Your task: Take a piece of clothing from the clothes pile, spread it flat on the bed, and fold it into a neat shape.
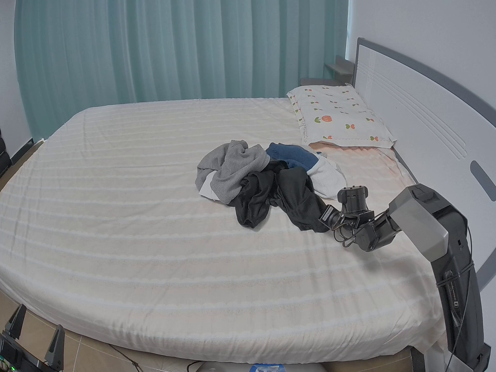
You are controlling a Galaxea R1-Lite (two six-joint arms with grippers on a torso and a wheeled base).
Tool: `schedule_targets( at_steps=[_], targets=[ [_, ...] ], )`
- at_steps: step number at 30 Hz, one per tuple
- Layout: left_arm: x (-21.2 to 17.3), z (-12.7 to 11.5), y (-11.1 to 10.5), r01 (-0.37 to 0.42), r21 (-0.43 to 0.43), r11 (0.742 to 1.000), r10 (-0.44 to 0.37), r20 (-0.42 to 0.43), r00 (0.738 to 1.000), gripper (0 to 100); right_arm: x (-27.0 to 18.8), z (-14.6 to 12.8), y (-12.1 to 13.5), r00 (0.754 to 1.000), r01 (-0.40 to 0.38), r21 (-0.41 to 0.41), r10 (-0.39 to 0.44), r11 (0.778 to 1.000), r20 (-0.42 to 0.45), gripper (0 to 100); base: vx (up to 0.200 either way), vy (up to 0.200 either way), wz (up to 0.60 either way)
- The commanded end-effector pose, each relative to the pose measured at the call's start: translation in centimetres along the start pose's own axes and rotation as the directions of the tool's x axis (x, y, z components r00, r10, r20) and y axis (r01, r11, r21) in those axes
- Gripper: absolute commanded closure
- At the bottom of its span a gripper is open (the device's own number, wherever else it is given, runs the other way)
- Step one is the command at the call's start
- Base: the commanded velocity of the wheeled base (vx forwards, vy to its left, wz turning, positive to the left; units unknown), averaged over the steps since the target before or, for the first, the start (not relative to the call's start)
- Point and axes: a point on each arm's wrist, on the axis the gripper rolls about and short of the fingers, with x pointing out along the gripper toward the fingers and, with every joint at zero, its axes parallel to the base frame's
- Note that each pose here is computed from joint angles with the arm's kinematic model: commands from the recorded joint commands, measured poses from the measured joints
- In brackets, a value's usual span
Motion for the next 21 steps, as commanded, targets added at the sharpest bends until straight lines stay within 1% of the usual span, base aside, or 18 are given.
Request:
schedule_targets(
  at_steps=[1, 2, 3, 5, 6, 7, 9, 10, 11, 13, 15, 16, 17, 18, 19, 21],
  targets=[
    [0.0, -0.5, 0.0, 0.000, 0.001, 1.000, 0.000, 0.002, 1.000, 0, -6.0, 1.0, 2.6, 0.997, -0.074, 0.017, 0.075, 0.997, -0.006, 100, 0.000, 0.000, 0.00],
    [0.0, -0.5, 0.0, 0.000, 0.001, 1.000, 0.000, 0.002, 1.000, 0, -7.4, 0.6, 2.7, 0.995, -0.096, 0.013, 0.097, 0.995, -0.021, 100, 0.000, 0.000, 0.00],
    [0.0, -0.5, 0.0, 0.000, -0.001, 1.000, 0.000, 0.002, 1.000, 0, -7.8, 0.5, 2.7, 0.994, -0.104, 0.012, 0.104, 0.995, -0.024, 100, 0.000, 0.000, 0.00],
    [0.0, -0.5, 0.0, 0.000, 0.001, 1.000, 0.000, 0.002, 1.000, 0, -11.0, -0.5, 2.7, 0.983, -0.176, 0.004, 0.176, 0.984, -0.048, 100, 0.000, 0.000, 0.00],
    [0.0, -0.5, 0.0, 0.000, 0.001, 1.000, 0.000, 0.002, 1.000, 0, -11.3, -0.7, 2.7, 0.982, -0.182, 0.003, 0.182, 0.983, -0.050, 100, 0.000, 0.000, 0.00],
    [0.0, -0.5, 0.0, 0.000, -0.001, 1.000, 0.000, 0.002, 1.000, 0, -13.3, -1.3, 2.4, 0.975, -0.217, -0.004, 0.217, 0.976, -0.049, 100, 0.000, 0.000, 0.00],
    [0.0, -0.5, 0.0, 0.000, 0.001, 1.000, 0.000, 0.002, 1.000, 0, -15.8, -1.9, 2.2, 0.966, -0.256, -0.011, 0.255, 0.967, -0.046, 100, 0.000, 0.000, 0.00],
    [0.0, -0.5, 0.0, 0.000, 0.001, 1.000, 0.000, 0.002, 1.000, 0, -15.8, -1.9, 2.2, 0.966, -0.256, -0.011, 0.255, 0.967, -0.046, 100, 0.000, 0.000, 0.00],
    [0.0, -0.5, 0.0, 0.000, 0.001, 1.000, 0.000, 0.002, 1.000, 0, -18.0, -1.9, 2.1, 0.957, -0.289, -0.012, 0.288, 0.957, -0.044, 100, 0.000, 0.000, 0.00],
    [0.0, -0.5, 0.0, 0.000, 0.001, 1.000, 0.000, 0.002, 1.000, 0, -19.9, -1.8, 2.3, 0.945, -0.323, -0.014, 0.322, 0.946, -0.054, 100, 0.000, 0.000, 0.00],
    [0.0, -0.5, 0.0, 0.000, 0.001, 1.000, 0.000, 0.002, 1.000, 0, -22.0, -1.3, 2.7, 0.926, -0.375, -0.007, 0.374, 0.927, -0.058, 100, 0.000, 0.000, 0.00],
    [0.0, -0.5, 0.0, 0.000, 0.001, 1.000, 0.000, 0.002, 1.000, 0, -22.4, -1.2, 2.9, 0.921, -0.386, -0.002, 0.385, 0.923, -0.059, 100, 0.000, 0.000, 0.00],
    [0.0, -0.5, 0.0, 0.000, 0.001, 1.000, 0.000, 0.002, 1.000, 0, -23.8, -1.0, 3.2, 0.901, -0.427, 0.025, 0.427, 0.904, -0.076, 100, 0.000, 0.000, 0.00],
    [0.0, -0.5, 0.0, 0.000, 0.001, 1.000, 0.000, 0.002, 1.000, 0, -25.4, -1.3, 3.6, 0.871, -0.475, 0.052, 0.477, 0.879, -0.115, 100, 0.000, 0.000, 0.00],
    [0.0, -0.5, 0.0, 0.000, 0.001, 1.000, 0.000, 0.002, 1.000, 0, -26.3, -1.5, 3.8, 0.850, -0.505, 0.059, 0.508, 0.861, -0.141, 100, 0.000, 0.000, 0.00],
    [0.0, -0.5, 0.0, 0.001, -0.001, 1.000, -0.001, 0.002, 1.000, 0, -27.7, -1.8, 4.0, 0.820, -0.544, 0.058, 0.545, 0.837, -0.175, 100, 0.000, 0.000, 0.00]
  ],
)
